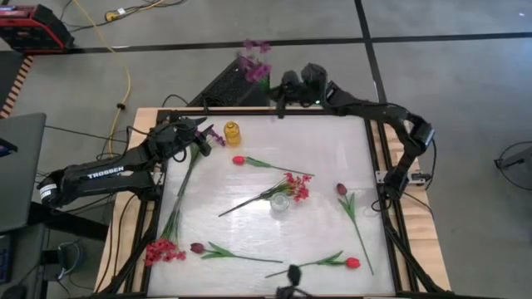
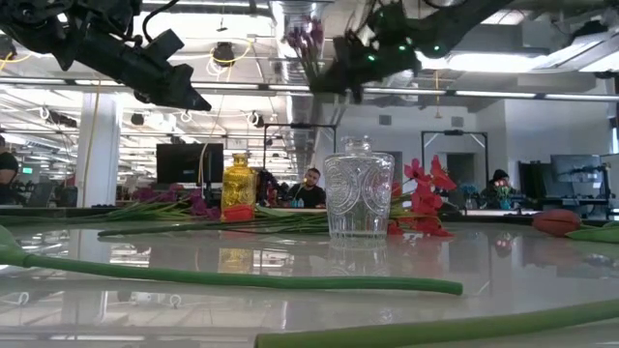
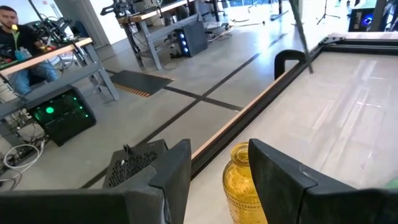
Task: Sort flowers into vase by color
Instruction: Put the right purple flowers into the yellow vase
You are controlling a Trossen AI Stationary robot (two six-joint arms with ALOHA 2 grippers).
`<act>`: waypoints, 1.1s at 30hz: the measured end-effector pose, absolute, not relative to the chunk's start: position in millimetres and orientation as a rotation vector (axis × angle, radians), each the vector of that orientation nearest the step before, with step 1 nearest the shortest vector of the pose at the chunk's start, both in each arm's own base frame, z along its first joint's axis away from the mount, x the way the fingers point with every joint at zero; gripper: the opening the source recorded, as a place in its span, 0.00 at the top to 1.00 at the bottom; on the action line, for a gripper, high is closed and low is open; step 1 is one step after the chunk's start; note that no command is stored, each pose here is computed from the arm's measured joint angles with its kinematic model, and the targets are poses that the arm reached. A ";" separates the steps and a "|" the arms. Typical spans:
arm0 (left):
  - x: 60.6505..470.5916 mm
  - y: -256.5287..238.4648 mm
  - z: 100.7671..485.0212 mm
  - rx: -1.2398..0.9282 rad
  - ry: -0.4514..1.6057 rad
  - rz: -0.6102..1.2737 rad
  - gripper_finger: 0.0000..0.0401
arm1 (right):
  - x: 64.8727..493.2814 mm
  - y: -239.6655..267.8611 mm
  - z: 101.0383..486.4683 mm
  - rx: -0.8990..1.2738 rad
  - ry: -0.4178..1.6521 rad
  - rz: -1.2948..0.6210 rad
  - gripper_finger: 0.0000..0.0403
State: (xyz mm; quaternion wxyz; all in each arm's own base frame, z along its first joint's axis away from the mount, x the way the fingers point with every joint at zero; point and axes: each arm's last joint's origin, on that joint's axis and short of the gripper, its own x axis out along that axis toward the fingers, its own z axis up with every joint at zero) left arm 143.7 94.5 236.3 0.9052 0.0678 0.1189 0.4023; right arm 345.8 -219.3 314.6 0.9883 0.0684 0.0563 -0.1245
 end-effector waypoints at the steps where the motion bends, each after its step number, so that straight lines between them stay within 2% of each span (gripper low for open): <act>1: 143.7 94.5 236.2 0.140 0.247 0.830 0.62 | 352.3 -215.2 312.9 0.135 0.088 -0.233 0.90; 6: 143.6 94.6 235.9 0.143 0.252 0.830 0.62 | 384.7 -198.7 304.4 0.082 -0.126 -0.161 0.90; 13: 143.5 94.6 236.0 0.141 0.251 0.830 0.62 | 409.4 -195.6 275.3 0.051 -0.267 -0.259 0.90; 26: 143.5 94.6 236.0 0.142 0.251 0.831 0.62 | 445.1 -209.9 253.2 0.069 -0.272 -0.274 0.90; 33: 143.4 94.6 235.8 0.145 0.254 0.831 0.62 | 455.8 -211.6 244.9 0.041 -0.150 -0.307 0.90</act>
